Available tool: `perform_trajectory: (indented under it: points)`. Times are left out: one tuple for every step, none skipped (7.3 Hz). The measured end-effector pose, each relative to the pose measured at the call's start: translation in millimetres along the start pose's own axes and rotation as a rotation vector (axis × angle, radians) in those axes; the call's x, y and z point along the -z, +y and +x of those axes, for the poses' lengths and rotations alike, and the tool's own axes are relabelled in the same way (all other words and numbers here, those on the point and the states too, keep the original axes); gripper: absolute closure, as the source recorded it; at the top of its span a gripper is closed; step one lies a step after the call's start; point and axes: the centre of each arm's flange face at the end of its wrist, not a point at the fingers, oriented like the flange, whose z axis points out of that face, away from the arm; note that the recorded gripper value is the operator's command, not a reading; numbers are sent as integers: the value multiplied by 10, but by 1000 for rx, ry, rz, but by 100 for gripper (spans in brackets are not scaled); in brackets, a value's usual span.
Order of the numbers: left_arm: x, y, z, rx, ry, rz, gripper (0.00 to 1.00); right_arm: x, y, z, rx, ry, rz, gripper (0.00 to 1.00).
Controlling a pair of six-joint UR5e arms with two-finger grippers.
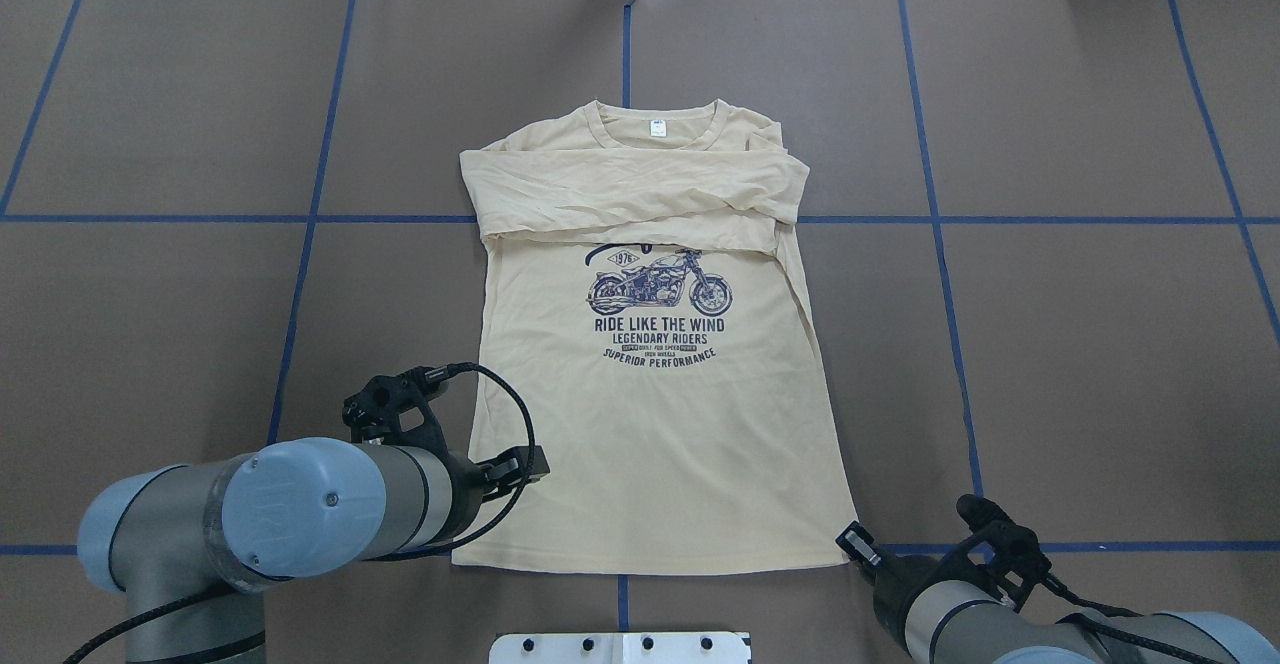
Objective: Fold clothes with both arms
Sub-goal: 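Lower the left gripper to the hem and grasp both hem corners nearest the robot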
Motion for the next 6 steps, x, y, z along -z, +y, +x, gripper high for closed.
perform_trajectory:
  points:
    - [-48,34,-77,2,-27,-1,5,0,-1,1,0,0,0,100]
    - [-117,77,-176,-2,-53,-5,6,0,-1,2,0,0,0,100]
    - [-183,124,-275,-8,-76,-9,9,2,-1,0,0,0,0,100]
    - [-239,156,-362,-13,-96,-12,15,3,-1,0,0,0,0,100]
    - [-285,177,-416,-16,-110,-14,21,3,-1,0,0,0,0,100]
    - [-327,193,-447,-18,-121,-16,27,4,-1,-1,0,0,0,100]
